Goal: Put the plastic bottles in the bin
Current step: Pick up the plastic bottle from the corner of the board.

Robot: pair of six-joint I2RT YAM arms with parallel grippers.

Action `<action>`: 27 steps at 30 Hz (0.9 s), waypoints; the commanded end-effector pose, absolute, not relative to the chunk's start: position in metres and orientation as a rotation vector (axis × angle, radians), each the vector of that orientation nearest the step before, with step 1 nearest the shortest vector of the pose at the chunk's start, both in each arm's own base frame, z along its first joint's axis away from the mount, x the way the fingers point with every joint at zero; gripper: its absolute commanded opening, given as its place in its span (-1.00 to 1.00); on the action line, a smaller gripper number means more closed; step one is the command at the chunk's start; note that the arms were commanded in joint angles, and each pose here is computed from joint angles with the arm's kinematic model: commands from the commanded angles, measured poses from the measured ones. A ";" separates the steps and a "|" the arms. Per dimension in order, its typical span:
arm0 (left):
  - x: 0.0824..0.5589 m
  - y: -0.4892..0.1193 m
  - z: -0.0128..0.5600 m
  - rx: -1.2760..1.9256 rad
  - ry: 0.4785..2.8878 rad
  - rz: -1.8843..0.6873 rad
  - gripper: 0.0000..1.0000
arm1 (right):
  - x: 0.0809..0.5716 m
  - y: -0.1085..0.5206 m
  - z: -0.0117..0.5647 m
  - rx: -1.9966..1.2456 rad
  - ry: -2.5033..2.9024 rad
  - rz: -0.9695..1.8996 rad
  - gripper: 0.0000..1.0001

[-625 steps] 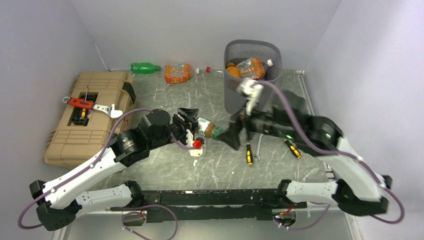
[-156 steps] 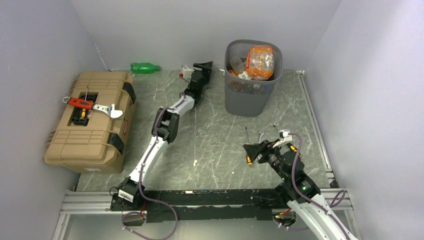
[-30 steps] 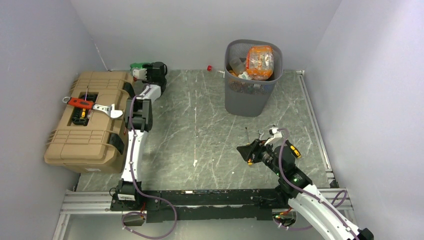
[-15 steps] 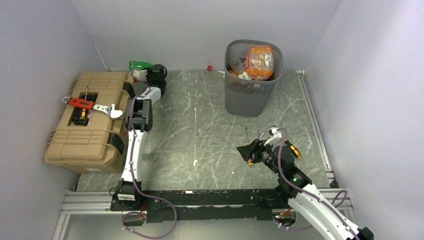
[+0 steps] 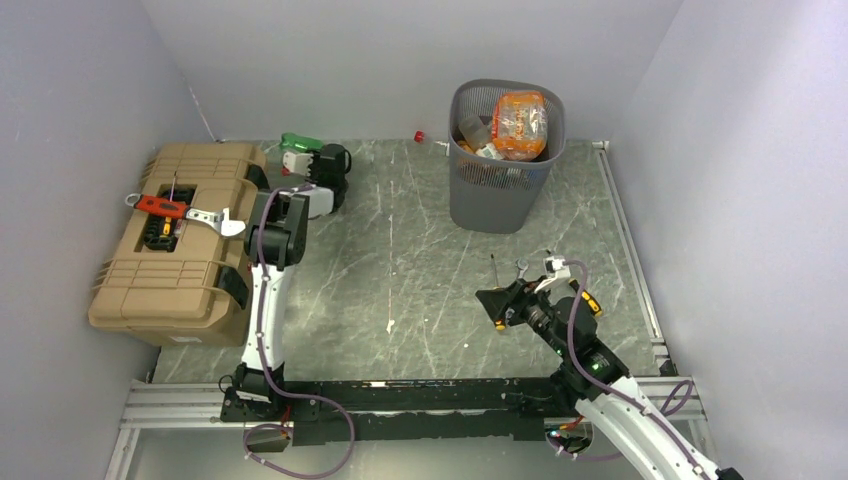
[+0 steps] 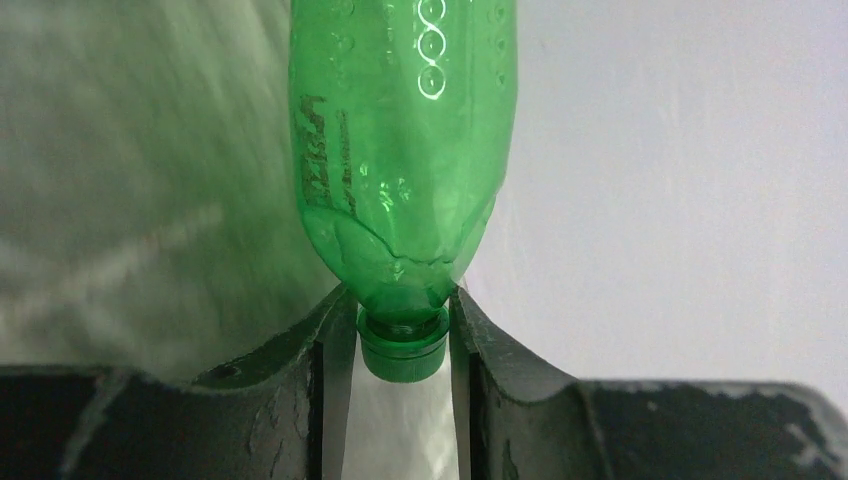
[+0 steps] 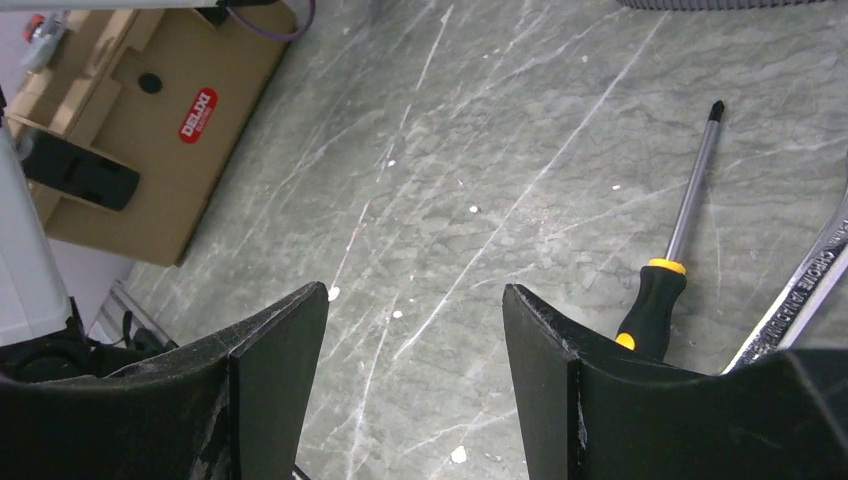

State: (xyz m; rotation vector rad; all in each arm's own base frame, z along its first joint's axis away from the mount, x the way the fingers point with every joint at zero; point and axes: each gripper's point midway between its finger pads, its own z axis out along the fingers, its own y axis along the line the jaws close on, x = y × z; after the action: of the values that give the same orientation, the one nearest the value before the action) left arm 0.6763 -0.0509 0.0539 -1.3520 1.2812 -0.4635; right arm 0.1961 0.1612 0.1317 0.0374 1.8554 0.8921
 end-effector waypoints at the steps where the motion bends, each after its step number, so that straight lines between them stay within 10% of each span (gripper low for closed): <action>1: 0.654 -0.104 0.142 -1.256 1.222 -0.645 -1.00 | 0.194 0.161 0.157 0.056 1.791 0.936 0.37; 27: 0.289 -0.264 0.317 -0.006 1.818 -0.876 -1.00 | 0.150 0.203 0.372 -0.333 1.552 1.221 0.65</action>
State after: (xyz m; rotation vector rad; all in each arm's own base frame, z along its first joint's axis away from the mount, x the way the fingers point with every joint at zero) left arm 0.3400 -0.2634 0.3381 -0.3925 1.6662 -0.9289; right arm 0.1563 0.1844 0.3299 -0.2302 1.6225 1.1231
